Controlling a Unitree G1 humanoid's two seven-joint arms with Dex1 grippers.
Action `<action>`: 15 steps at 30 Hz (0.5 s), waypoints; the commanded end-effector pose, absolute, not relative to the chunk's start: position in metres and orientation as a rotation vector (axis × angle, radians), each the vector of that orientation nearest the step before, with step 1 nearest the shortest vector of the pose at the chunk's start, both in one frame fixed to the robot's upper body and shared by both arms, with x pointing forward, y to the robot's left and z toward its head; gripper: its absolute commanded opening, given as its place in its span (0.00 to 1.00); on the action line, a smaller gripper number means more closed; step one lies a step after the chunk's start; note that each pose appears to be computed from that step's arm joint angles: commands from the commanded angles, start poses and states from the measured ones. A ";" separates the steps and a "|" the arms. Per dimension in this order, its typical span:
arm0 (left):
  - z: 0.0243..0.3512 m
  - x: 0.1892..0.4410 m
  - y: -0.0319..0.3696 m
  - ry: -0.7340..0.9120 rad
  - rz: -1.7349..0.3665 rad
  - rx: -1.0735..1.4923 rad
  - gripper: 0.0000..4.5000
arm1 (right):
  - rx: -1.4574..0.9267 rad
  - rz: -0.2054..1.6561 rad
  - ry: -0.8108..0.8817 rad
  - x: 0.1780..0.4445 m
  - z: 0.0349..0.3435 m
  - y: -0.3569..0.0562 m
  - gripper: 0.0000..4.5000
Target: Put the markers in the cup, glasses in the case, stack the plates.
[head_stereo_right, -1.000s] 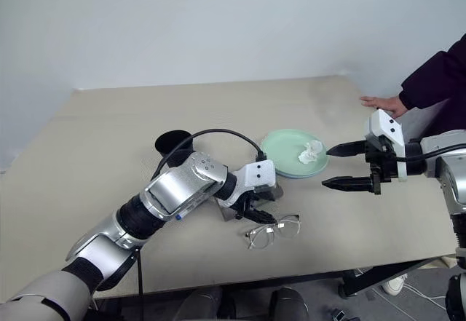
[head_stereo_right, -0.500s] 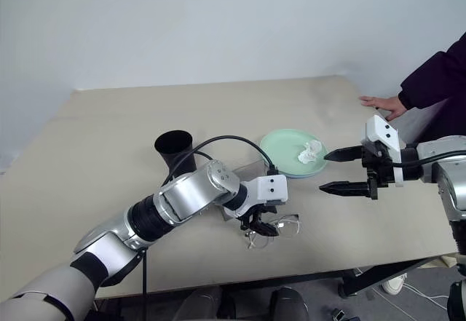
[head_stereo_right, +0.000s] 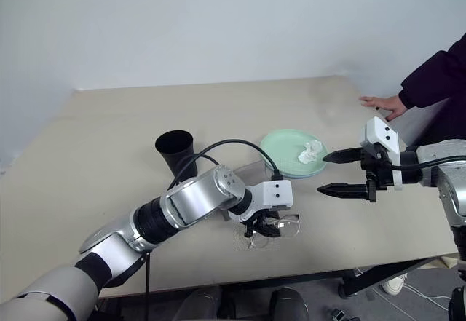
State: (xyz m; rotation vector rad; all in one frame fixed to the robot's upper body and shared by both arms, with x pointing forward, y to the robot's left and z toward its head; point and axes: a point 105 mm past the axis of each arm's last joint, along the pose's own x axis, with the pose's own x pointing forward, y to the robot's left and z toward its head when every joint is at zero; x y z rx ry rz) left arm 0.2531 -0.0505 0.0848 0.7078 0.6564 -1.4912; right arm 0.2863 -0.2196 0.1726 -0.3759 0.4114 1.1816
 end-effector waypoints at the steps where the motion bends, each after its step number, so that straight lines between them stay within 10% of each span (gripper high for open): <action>1: 0.094 0.258 -0.053 0.615 -1.475 0.743 0.12 | -0.412 1.167 0.358 0.285 0.190 -0.221 1.00; 15: 0.093 0.260 -0.053 0.597 -1.478 0.767 0.05 | -0.412 1.165 0.355 0.287 0.190 -0.220 1.00</action>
